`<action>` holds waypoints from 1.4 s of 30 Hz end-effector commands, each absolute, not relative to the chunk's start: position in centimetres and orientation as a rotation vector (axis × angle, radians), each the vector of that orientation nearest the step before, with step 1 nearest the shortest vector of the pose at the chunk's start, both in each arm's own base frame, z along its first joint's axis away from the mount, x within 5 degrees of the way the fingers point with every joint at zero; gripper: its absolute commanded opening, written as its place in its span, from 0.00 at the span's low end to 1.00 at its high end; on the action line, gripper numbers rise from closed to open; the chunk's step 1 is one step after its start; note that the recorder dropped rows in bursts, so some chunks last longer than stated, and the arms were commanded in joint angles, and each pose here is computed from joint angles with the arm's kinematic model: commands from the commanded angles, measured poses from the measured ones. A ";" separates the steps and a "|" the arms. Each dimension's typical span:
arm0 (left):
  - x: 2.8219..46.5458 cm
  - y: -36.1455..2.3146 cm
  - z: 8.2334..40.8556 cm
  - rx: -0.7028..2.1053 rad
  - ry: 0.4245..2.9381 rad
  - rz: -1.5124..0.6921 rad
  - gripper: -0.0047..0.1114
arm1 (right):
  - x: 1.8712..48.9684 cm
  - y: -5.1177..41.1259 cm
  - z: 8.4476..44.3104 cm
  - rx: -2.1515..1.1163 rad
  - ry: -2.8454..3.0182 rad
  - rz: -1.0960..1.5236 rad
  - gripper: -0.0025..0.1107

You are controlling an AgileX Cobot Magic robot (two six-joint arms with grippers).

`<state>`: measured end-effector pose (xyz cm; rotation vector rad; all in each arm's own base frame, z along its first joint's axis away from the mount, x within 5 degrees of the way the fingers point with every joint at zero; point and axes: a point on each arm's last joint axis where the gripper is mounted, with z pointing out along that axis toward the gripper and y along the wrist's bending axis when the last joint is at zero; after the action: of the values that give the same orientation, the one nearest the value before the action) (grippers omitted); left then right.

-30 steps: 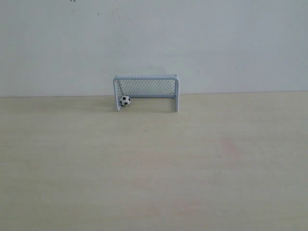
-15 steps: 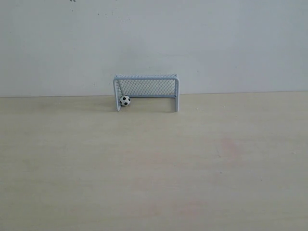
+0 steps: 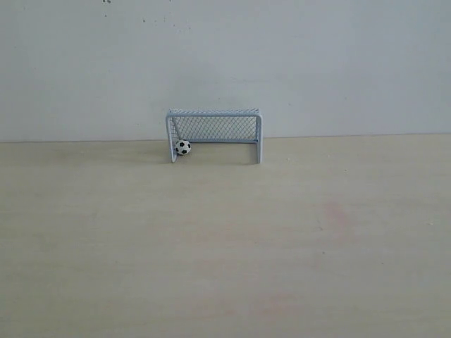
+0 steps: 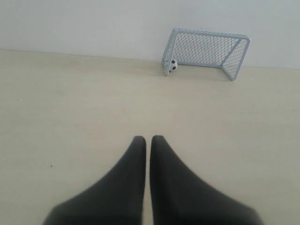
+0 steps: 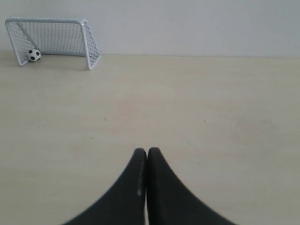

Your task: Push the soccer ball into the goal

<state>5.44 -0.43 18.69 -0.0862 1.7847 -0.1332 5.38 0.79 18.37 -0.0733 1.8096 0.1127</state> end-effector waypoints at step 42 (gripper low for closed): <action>5.4 -0.4 18.6 -0.082 1.783 -0.124 0.08 | 5.4 0.4 18.4 0.006 1.811 0.094 0.02</action>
<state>5.44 -0.43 18.69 -0.0862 1.7847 -0.1332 5.39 0.45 18.28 0.0078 1.8200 0.1007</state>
